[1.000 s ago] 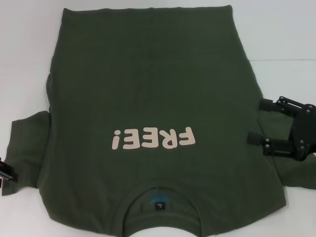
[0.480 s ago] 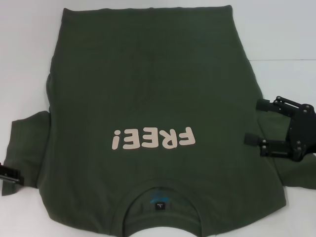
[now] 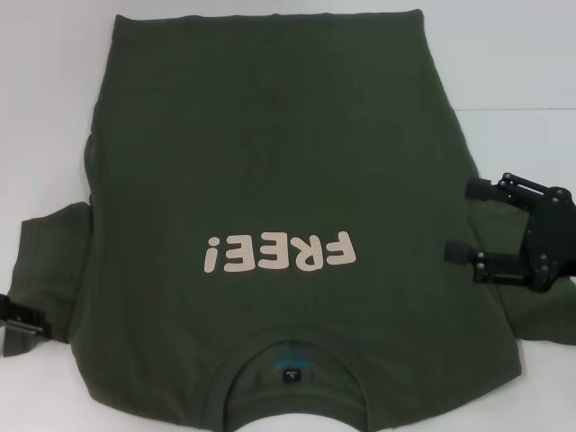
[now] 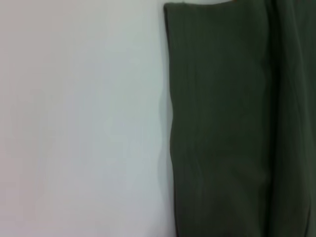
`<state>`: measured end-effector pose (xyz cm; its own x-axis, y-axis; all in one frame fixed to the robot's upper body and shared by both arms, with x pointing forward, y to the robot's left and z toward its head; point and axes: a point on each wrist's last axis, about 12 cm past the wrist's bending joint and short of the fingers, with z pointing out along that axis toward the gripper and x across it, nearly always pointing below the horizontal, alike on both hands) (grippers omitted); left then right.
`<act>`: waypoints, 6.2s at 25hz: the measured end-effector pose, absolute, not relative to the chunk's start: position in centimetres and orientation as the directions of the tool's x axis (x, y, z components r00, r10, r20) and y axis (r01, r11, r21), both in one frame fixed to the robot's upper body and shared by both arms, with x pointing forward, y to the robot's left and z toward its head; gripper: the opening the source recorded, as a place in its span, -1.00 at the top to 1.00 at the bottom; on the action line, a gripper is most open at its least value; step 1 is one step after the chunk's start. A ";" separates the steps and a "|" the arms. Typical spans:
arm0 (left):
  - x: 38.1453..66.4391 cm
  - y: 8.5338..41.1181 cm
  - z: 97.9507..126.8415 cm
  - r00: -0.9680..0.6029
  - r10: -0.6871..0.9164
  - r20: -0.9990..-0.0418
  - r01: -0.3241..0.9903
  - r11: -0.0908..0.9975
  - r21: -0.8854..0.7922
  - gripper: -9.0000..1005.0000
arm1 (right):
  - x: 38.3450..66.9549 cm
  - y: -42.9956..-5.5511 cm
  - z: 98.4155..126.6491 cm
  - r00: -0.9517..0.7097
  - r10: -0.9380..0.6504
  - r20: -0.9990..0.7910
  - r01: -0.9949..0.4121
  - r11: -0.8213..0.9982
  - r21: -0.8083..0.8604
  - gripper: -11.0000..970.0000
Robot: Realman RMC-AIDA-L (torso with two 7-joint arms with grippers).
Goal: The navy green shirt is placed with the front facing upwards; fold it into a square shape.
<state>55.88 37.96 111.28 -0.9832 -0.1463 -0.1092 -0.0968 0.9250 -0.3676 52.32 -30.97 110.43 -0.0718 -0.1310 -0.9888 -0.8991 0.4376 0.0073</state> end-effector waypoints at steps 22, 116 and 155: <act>56.1 37.5 110.9 -0.983 -0.144 -0.113 -0.091 0.919 -0.383 -0.76 | 52.3 -31.1 110.4 -0.073 -0.133 -0.988 -0.897 0.442 0.007 -0.95; 57.5 33.5 114.8 -0.960 0.112 -0.258 0.191 0.932 -0.308 0.96 | 52.5 -31.4 111.0 -0.046 -0.108 -0.993 -0.890 0.457 -0.008 -0.95; 59.9 20.2 115.4 -0.855 0.467 -0.224 0.518 0.769 -0.375 0.94 | 51.4 -31.8 110.5 -0.034 -0.064 -0.997 -0.873 0.489 -0.002 -0.95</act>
